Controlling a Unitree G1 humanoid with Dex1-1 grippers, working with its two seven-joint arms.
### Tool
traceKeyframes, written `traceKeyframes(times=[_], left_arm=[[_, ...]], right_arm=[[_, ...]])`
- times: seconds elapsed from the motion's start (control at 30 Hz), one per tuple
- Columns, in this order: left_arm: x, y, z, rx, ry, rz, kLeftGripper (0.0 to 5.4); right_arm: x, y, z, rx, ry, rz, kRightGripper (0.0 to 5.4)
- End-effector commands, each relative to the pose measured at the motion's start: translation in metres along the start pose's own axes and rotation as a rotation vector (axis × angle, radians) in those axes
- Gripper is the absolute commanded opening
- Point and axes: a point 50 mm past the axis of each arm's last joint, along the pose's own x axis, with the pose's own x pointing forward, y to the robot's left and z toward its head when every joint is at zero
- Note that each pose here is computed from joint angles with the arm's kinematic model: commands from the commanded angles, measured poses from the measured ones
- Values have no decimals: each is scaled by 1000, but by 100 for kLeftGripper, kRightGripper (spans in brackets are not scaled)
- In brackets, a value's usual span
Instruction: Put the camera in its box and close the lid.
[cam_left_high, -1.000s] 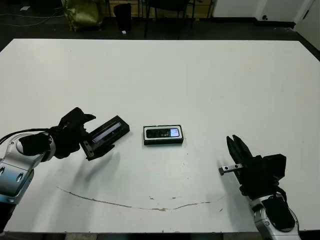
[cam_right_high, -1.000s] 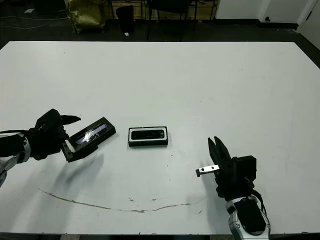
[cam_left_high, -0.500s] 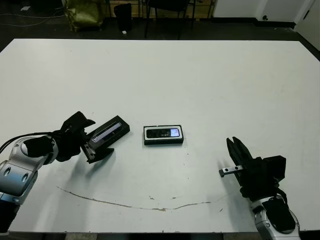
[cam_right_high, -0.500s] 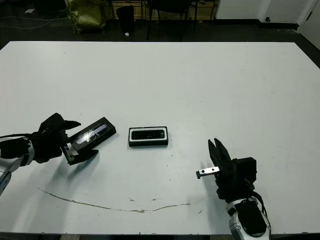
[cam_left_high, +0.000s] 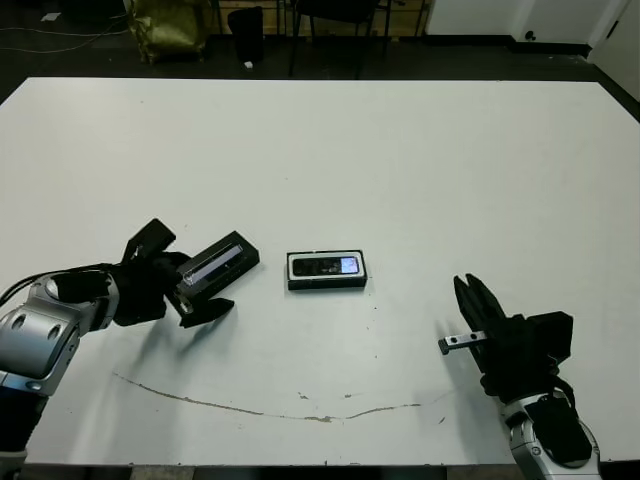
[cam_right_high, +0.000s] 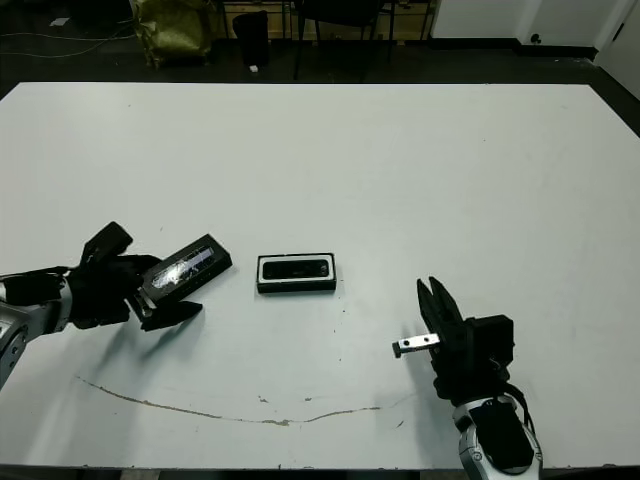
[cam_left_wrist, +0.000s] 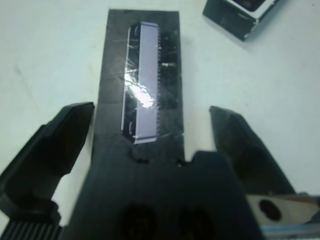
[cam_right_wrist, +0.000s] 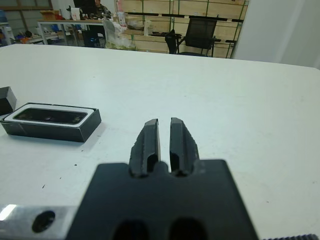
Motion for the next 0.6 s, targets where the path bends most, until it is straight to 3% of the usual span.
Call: traceKeyframes(times=[0.03, 0.17, 0.27, 0.6], left_arm=[[1, -1, -11, 124, 87, 17, 538], [1, -4, -8, 205, 105, 48, 538], [2, -8, -7, 204, 87, 78, 501], [3, -11, -8, 130, 44, 83, 259]], right_arm=[[-3, -2, -5, 6, 37, -6, 0], [-3, -2, -5, 4, 33, -5, 0], [-3, -2, -6, 0, 26, -1, 0], [-3, -3, -5, -2, 33, 0, 0]])
